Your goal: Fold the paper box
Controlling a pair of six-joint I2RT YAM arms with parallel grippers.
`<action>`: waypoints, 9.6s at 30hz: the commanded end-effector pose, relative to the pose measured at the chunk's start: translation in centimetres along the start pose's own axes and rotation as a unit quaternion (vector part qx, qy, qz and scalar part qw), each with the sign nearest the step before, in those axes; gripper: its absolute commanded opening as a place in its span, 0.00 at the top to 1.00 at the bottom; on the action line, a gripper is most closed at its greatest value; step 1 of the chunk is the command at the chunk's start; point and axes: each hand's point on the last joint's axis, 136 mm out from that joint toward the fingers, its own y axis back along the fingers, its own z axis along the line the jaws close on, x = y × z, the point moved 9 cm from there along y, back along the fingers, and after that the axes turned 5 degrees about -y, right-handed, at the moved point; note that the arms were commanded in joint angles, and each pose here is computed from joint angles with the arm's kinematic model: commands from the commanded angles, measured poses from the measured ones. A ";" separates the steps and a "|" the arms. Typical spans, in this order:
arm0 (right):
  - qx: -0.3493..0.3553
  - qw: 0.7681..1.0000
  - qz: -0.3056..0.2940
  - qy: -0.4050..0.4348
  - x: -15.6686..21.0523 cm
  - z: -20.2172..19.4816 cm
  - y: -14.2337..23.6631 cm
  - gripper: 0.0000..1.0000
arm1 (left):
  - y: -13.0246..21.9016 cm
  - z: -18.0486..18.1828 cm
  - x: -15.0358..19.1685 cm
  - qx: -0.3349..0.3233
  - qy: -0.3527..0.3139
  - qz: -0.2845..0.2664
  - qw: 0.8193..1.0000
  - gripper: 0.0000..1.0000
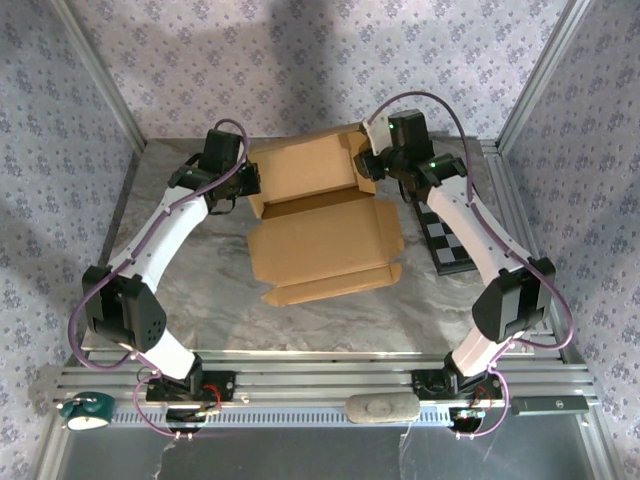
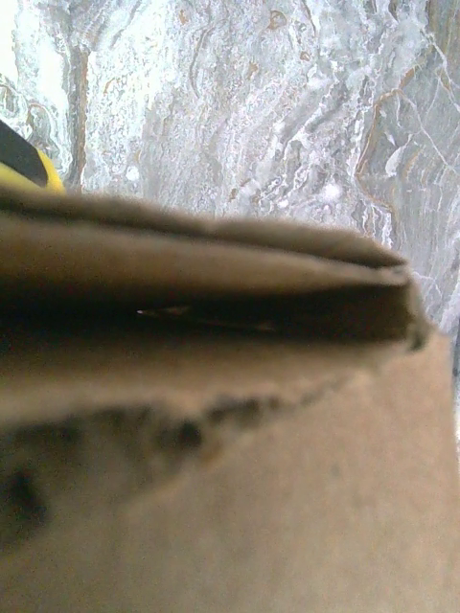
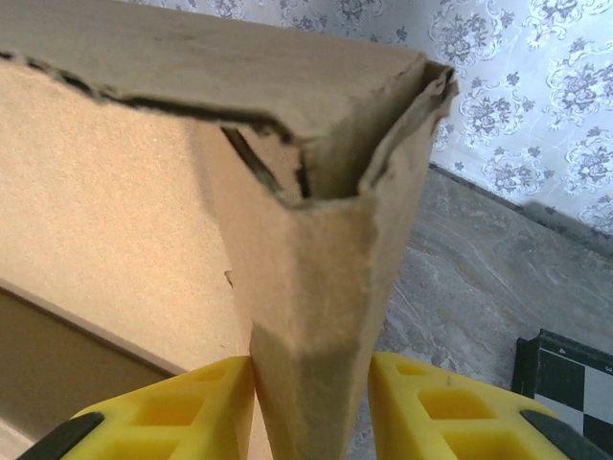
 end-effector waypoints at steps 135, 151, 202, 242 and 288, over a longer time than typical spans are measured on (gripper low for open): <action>0.146 0.989 0.004 -0.035 0.8 2.1 1.5 0.66 | 0.6 -0.6 -1.1 0.015 0.001 -0.001 1.000 1.00; 0.090 0.986 0.017 -0.137 3.5 0.4 8.2 0.40 | -6.5 2.4 0.5 -0.018 -0.053 0.234 0.971 1.00; 0.028 0.975 0.217 0.034 7.2 0.5 -12.3 0.37 | -18.8 0.3 -1.1 -0.052 -0.132 0.259 0.956 0.51; -0.071 0.954 0.284 -0.065 11.9 3.0 -17.3 0.49 | 3.2 -8.3 -10.3 0.019 -0.069 -0.031 0.997 0.44; 0.269 0.689 0.131 -0.660 19.4 4.6 -8.0 1.00 | 11.4 -0.3 13.9 0.077 0.067 -0.044 0.994 0.41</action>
